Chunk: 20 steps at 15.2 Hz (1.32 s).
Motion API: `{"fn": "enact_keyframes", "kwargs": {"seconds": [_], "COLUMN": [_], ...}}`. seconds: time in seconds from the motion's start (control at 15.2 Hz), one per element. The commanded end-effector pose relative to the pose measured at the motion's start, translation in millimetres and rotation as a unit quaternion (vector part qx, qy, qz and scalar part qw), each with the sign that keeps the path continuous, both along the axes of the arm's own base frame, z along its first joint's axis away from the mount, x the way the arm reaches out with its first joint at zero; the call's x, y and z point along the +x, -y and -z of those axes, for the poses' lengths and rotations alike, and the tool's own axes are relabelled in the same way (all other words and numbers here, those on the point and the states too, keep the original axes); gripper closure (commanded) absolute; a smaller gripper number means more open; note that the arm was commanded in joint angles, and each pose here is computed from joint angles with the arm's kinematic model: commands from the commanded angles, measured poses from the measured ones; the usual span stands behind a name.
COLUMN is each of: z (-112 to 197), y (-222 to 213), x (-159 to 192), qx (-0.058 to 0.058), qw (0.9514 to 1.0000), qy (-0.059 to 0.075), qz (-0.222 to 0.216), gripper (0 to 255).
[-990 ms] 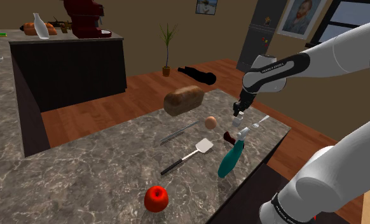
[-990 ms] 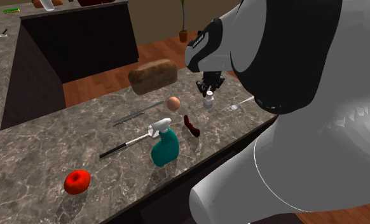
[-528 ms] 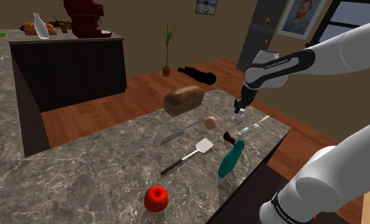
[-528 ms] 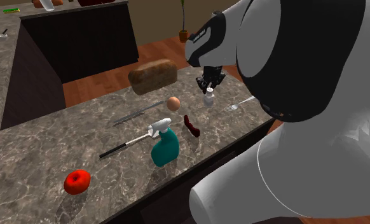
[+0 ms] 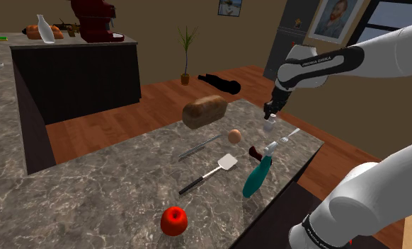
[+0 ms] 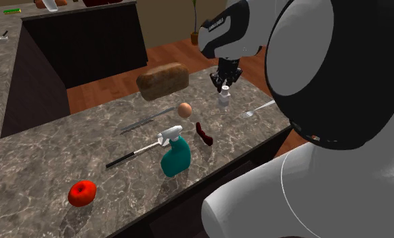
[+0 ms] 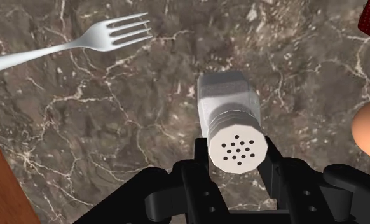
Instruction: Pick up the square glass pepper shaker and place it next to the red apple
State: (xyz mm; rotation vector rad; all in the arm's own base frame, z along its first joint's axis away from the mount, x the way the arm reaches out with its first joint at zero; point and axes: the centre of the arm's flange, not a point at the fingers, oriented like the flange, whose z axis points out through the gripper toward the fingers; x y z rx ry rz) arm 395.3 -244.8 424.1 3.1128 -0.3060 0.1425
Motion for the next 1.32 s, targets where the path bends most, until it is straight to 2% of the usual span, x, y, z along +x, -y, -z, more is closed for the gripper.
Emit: {"fn": "enact_keyframes", "kwargs": {"seconds": [0.0,1.19,1.25], "z": [-10,-102,-102], "y": [-1,-1,-14], "x": [1,1,-2], "qx": [0.000,0.000,0.000], "qw": [1.0000,1.0000,1.0000], "qy": [0.000,0.000,0.000], "qz": [0.000,0.000,0.000], "gripper": [255,255,255]}}
